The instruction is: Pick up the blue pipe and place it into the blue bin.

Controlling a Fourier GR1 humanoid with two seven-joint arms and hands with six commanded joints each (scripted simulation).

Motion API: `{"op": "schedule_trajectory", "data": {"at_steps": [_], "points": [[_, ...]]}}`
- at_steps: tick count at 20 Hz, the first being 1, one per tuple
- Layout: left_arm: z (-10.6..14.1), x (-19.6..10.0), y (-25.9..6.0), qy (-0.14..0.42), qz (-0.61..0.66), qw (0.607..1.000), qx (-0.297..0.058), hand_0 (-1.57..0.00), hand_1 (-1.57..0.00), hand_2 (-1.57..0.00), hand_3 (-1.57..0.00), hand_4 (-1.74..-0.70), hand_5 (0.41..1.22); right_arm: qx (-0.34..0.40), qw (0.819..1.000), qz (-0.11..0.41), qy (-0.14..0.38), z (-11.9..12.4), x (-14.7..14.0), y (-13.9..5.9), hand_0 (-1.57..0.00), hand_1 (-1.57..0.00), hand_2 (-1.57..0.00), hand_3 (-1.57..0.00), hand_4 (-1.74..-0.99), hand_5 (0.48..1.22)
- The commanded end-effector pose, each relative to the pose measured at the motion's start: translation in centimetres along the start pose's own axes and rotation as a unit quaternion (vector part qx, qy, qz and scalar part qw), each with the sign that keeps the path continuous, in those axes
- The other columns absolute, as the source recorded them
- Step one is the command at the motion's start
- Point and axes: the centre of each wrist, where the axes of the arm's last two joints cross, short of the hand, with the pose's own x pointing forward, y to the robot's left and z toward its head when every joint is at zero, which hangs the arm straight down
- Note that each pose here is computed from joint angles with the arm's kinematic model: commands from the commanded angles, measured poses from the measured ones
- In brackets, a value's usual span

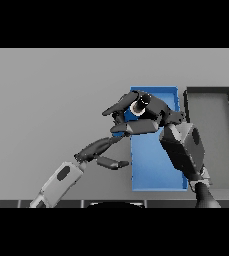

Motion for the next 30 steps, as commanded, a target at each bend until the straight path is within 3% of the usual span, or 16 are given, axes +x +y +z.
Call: {"op": "schedule_trajectory", "data": {"at_steps": [1,5,7,9,13,22,26,27,28,30], "points": [[0.2,-0.1,0.1,-0.005,-0.005,1.000,-0.001,0.00,0.00,0.00,0.00,-0.91,0.502,-0.011,1.000,0.015,-0.008,-0.2,0.9,-0.6,-1.57,-1.57,-1.57,-1.57,-1.720,1.127],[0.7,-0.1,0.1,-0.009,0.000,1.000,-0.004,0.00,0.00,0.00,0.00,-0.91,0.492,-0.107,0.992,0.058,-0.027,-0.8,4.4,-3.7,-1.57,-1.57,-1.57,-1.57,-1.732,1.117],[0.6,-0.4,0.1,-0.001,-0.001,1.000,-0.004,0.00,0.00,0.00,0.00,-0.91,0.491,-0.167,0.984,0.062,-0.009,0.0,4.6,-6.2,-1.57,-1.57,-1.57,-1.57,-1.735,1.131],[0.7,-0.2,0.3,-0.009,0.003,1.000,0.001,0.00,0.00,0.00,0.00,-0.91,0.487,-0.221,0.972,0.073,0.028,1.3,3.5,-8.4,-1.57,-1.57,-1.57,-1.57,-1.737,1.135],[1.0,-0.3,0.4,-0.003,0.008,1.000,-0.001,0.00,0.00,0.00,0.00,-0.90,0.489,-0.310,0.945,0.035,0.098,5.5,-1.0,-11.5,-1.57,-1.57,-1.57,-1.57,-1.740,1.117],[0.7,-0.2,0.2,-0.003,0.006,1.000,0.004,0.00,0.00,0.00,0.00,-0.88,0.463,-0.403,0.872,-0.056,0.272,12.2,-9.9,-10.3,-1.57,-1.57,-1.57,-1.57,-1.741,1.122],[0.8,-0.1,0.2,0.000,0.011,1.000,0.003,0.00,0.00,0.00,0.00,-0.88,0.460,-0.405,0.840,-0.076,0.354,14.6,-13.3,-9.4,-1.57,-1.57,-1.57,-1.57,-1.591,1.114],[0.9,0.0,0.2,-0.001,0.010,1.000,0.004,0.00,0.00,0.00,0.00,-0.89,0.457,-0.403,0.830,-0.084,0.377,14.9,-14.0,-9.3,-1.57,-1.57,-1.57,-1.33,-1.599,1.110],[0.9,0.1,0.0,-0.001,0.012,1.000,0.003,0.00,0.00,0.00,0.00,-0.89,0.455,-0.410,0.814,-0.095,0.402,15.3,-14.9,-9.0,-1.56,-1.46,-1.39,-1.12,-1.547,1.133],[0.8,0.2,-0.2,0.001,0.012,1.000,0.004,0.00,0.00,0.00,0.00,-0.89,0.454,-0.410,0.790,-0.117,0.440,15.6,-15.6,-9.3,-1.04,-0.93,-0.89,-0.72,-1.455,1.164]]}}
